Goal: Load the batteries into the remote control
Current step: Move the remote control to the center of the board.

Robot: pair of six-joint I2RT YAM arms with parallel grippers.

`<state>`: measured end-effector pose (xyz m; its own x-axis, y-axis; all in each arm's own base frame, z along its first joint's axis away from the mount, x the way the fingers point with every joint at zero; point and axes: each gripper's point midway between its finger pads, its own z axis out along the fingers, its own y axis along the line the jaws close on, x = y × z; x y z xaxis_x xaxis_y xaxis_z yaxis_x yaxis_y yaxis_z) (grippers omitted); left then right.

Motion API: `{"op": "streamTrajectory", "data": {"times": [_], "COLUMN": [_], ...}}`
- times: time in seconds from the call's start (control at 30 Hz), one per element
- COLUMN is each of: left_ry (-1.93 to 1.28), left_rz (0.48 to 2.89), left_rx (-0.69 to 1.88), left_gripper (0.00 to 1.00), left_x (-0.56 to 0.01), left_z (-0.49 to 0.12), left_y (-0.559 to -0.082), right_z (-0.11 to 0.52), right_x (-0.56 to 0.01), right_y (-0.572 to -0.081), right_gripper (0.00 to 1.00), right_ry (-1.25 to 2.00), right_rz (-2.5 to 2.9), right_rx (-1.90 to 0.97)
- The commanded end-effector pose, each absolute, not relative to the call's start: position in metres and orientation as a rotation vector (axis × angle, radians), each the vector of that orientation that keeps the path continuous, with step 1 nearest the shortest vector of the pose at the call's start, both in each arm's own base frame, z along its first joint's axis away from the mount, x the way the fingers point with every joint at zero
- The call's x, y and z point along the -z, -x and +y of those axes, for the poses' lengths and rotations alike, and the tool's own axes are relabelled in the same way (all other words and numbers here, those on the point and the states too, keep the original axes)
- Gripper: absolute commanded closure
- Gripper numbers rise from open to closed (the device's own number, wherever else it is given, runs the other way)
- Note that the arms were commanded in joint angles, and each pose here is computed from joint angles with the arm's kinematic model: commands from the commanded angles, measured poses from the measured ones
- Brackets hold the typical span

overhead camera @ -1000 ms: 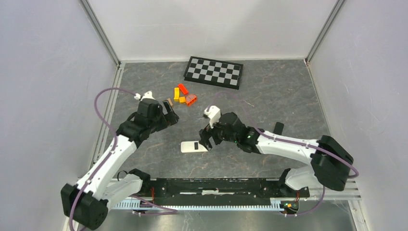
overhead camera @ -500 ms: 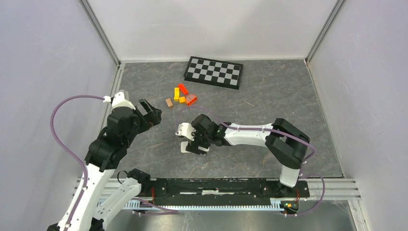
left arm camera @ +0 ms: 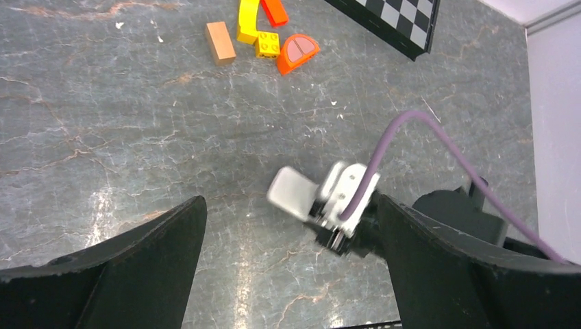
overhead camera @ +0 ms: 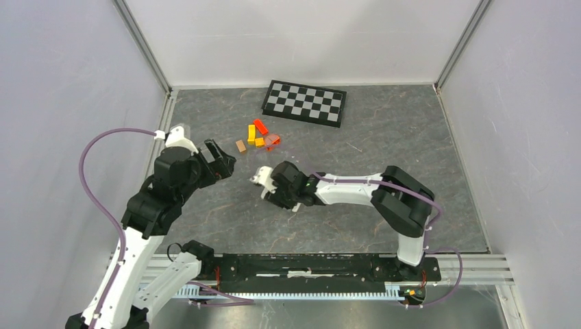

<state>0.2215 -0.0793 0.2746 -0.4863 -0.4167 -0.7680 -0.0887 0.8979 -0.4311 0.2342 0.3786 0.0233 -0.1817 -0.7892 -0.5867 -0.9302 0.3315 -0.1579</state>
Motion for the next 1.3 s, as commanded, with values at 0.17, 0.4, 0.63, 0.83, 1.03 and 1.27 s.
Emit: {"op": "streamTrajectory", "data": {"times": [0.17,0.4,0.63,0.83,1.03,1.27], "left_ry": [0.239,0.229,0.248,0.250,0.227,0.230], "left_rz": [2.092,2.149,2.211,2.223,2.221,2.109], "left_rx": [0.461,0.507,0.508,0.506,0.468,0.413], "left_gripper": [0.00,0.00,0.00,0.00,0.00,0.00], "left_x": [-0.276,-0.262,-0.249,-0.249,-0.260,-0.295], "left_z": [-0.092,-0.101,-0.103,-0.103,-0.095,-0.074], "left_y": [-0.217,-0.213,-0.209,-0.207,-0.200,-0.187], "right_z": [0.212,0.108,0.088,0.088,0.100,0.066], "right_x": [-0.071,-0.036,-0.021,-0.021,-0.063,-0.153], "right_y": [-0.301,-0.275,-0.265,-0.263,-0.272,-0.249], "right_gripper": [0.63,0.59,0.56,0.23,0.02,0.02], "right_ry": [0.270,-0.122,-0.208,-0.201,-0.139,-0.188], "right_rz": [2.279,2.387,2.435,2.446,2.353,2.122], "right_rx": [0.018,0.130,0.146,0.114,-0.011,-0.030]}}
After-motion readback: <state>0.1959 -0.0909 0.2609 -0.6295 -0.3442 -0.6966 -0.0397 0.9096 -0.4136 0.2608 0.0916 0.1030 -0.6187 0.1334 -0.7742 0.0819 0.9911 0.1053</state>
